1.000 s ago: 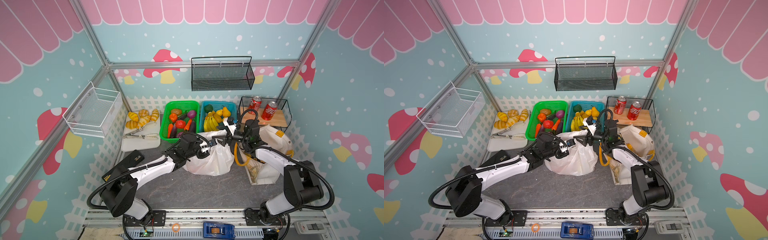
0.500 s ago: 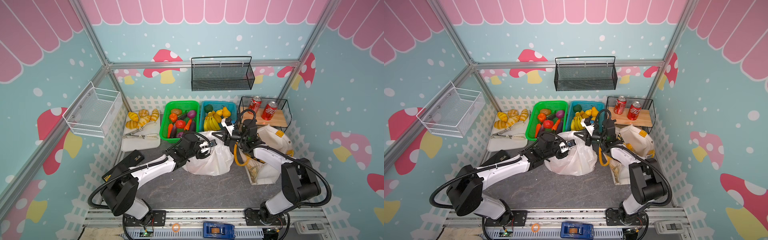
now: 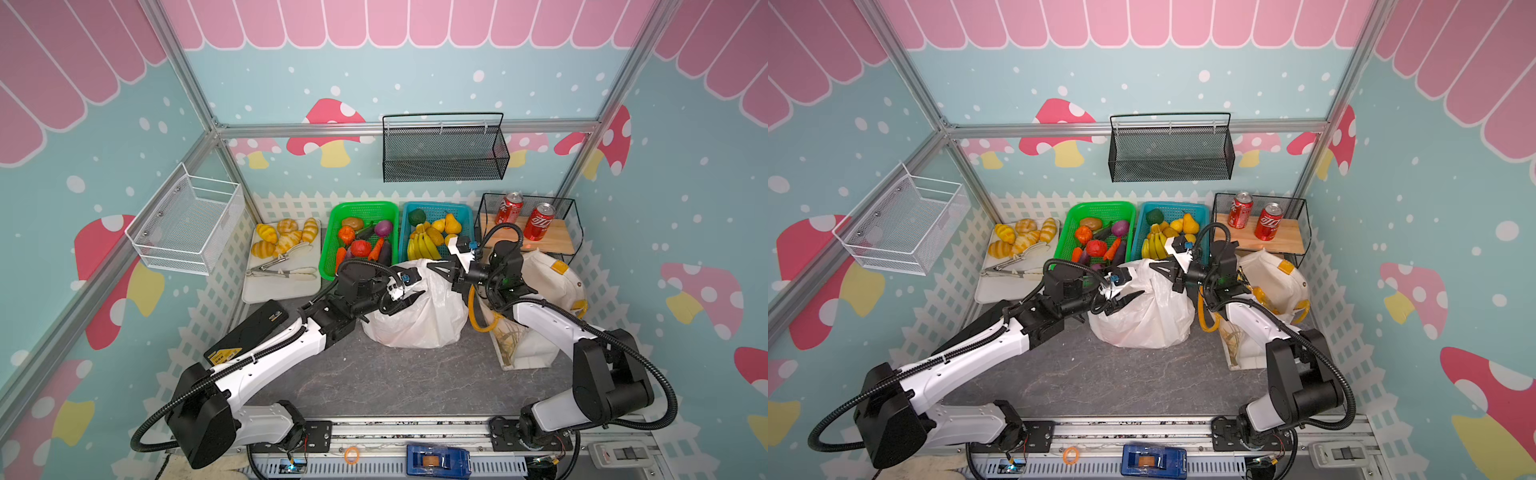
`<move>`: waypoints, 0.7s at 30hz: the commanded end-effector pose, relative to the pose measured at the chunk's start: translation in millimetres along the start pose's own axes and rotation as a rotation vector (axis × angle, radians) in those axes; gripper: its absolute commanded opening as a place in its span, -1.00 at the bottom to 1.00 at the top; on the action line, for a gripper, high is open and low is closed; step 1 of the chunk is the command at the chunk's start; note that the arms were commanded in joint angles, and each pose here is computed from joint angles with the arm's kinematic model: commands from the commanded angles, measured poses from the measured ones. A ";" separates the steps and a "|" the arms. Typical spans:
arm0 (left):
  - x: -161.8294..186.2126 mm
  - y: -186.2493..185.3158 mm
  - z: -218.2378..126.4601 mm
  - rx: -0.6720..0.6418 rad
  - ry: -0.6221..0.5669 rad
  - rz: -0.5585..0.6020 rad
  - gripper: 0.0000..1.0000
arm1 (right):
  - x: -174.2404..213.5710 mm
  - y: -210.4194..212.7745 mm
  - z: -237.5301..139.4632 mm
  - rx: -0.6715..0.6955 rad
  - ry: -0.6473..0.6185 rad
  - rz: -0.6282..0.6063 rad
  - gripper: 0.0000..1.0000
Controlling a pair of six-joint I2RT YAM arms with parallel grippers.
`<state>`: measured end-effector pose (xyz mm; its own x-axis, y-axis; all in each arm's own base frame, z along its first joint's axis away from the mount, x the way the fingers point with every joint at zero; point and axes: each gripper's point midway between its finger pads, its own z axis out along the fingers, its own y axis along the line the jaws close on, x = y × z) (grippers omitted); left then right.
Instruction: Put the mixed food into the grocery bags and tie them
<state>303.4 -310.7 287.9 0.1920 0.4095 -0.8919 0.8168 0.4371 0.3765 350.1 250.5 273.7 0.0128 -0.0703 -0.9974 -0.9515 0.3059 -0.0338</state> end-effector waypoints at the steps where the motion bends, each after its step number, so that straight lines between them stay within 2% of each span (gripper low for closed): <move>1: -6.5 22.4 6.1 -0.020 0.004 -0.040 0.21 | -11.5 10.5 -4.0 -0.019 -0.029 -0.064 -1.00; 6: 20.7 27.6 24.2 0.085 0.164 -0.043 0.32 | -11.3 12.4 -5.0 -0.020 -0.031 -0.070 -1.00; 10: 31.9 26.0 31.1 0.157 0.209 -0.067 0.32 | -11.1 12.3 -5.4 -0.018 -0.030 -0.071 -1.00; 17: 45.4 27.7 45.0 0.190 0.228 -0.066 0.16 | -17.6 14.1 -5.5 -0.030 -0.040 -0.082 -1.00; 21: 50.0 30.9 57.6 0.196 0.232 -0.065 -0.07 | -17.9 17.1 -4.5 -0.046 -0.047 -0.079 -1.00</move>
<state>367.4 -318.5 241.0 0.0046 0.5618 -0.8273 0.9042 0.3510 0.2434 343.9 250.2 273.1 0.0206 -0.0693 -0.9974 -0.9552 0.2934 -0.0402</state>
